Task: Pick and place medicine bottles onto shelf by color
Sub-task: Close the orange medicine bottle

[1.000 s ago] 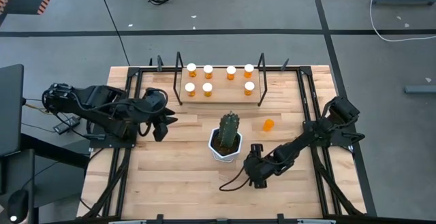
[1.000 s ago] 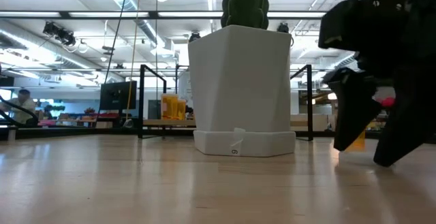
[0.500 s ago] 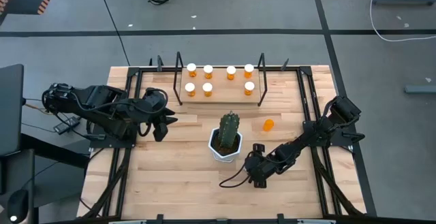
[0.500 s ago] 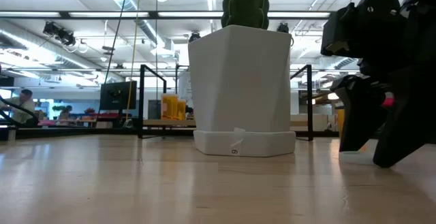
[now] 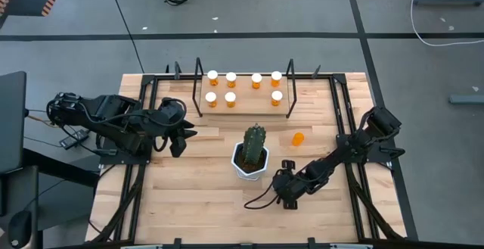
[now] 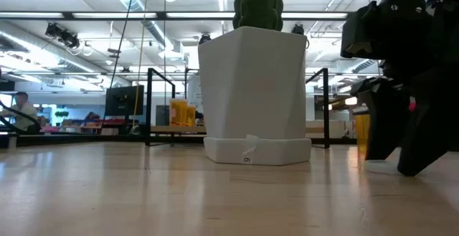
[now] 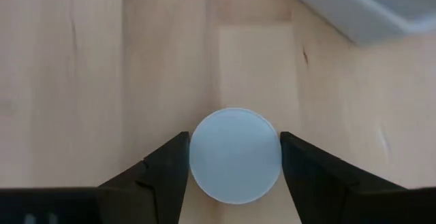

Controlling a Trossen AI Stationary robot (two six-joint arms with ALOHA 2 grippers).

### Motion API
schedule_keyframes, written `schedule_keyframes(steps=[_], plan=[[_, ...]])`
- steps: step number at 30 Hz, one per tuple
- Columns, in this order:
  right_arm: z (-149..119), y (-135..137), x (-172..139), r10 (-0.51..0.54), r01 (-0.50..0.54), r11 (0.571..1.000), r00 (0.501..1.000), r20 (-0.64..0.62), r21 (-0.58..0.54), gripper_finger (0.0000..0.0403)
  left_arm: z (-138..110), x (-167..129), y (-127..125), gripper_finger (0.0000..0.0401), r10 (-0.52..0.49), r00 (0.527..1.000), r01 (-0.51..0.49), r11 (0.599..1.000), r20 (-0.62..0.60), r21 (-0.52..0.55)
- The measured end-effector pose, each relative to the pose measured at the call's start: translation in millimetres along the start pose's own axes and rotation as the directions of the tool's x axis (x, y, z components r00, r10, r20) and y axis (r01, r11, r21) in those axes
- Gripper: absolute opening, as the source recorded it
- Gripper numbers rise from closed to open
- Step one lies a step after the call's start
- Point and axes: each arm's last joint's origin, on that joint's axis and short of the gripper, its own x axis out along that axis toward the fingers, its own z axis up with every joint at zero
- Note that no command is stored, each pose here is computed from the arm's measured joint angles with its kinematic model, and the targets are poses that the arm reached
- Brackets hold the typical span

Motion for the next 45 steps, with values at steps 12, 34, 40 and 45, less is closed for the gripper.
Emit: schedule_keyframes(steps=[12,34,40,45], plan=[[3,-31,-81,-0.127,0.122,0.969,0.992,0.008,0.215,0.0221,0,0,0,0.0132,0.0,1.0,0.0,1.0,0.001,-0.001],[-13,-121,-139,-0.456,0.362,0.757,0.889,0.042,0.545,0.0222,1,0,0,0.013,0.014,1.0,-0.014,1.0,0.015,-0.001],[-27,-125,-118,-0.419,0.333,0.723,0.908,0.0,0.606,0.0222,1,0,0,0.0124,0.014,1.0,-0.013,1.0,0.014,-0.023],[-33,-131,-106,-0.417,0.321,0.693,0.909,-0.005,0.645,0.0222,1,0,0,0.0125,0.014,1.0,-0.013,1.0,0.014,-0.027]])
